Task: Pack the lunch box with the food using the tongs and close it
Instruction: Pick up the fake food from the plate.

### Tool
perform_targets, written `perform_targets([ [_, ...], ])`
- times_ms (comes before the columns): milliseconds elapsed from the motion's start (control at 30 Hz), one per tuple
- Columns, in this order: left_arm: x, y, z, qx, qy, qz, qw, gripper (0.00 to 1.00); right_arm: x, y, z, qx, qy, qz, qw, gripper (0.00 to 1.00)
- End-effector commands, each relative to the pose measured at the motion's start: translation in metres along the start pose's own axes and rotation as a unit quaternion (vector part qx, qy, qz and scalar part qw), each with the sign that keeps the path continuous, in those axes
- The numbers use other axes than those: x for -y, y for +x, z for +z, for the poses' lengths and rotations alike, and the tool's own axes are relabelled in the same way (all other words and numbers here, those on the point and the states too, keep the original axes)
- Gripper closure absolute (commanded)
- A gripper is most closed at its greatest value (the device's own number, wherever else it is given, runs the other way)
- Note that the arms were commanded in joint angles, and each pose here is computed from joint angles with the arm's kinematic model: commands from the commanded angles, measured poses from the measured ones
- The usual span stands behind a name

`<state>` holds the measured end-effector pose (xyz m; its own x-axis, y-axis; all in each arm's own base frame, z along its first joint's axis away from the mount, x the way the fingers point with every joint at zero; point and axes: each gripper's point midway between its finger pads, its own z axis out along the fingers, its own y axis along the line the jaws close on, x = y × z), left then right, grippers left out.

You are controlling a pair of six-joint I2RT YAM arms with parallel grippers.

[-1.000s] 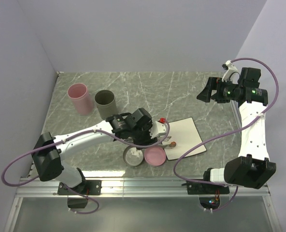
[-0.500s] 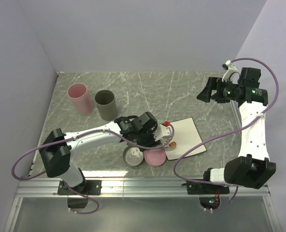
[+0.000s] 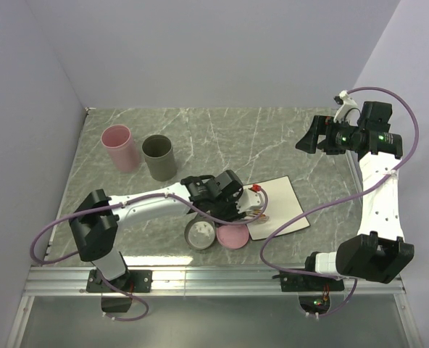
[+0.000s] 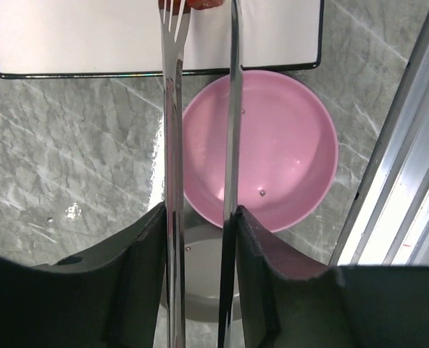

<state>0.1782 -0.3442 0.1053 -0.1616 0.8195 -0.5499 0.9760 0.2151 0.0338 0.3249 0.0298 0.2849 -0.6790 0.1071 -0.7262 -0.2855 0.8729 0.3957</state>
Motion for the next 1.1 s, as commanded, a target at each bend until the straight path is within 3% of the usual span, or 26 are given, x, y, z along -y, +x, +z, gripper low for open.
perform_targets([
  [0, -0.006, -0.022, -0.001, 0.026, -0.013, -0.004, 1.000, 0.56, -0.006, -0.009, -0.009, 0.020, -0.003, -0.011, 1.000, 0.00],
  [500, -0.016, -0.027, -0.016, 0.036, -0.047, 0.010, 0.998, 0.65, -0.005, -0.011, -0.008, 0.019, -0.006, -0.008, 1.000, 0.00],
  [833, -0.027, -0.057, -0.060, 0.080, -0.059, -0.007, 0.995, 0.66, -0.005, -0.013, -0.009, 0.020, -0.006, -0.009, 1.000, 0.00],
  [1067, -0.071, -0.064, -0.103, 0.120, -0.077, -0.060, 0.988, 0.66, -0.004, -0.012, -0.009, 0.018, -0.005, -0.009, 1.000, 0.00],
])
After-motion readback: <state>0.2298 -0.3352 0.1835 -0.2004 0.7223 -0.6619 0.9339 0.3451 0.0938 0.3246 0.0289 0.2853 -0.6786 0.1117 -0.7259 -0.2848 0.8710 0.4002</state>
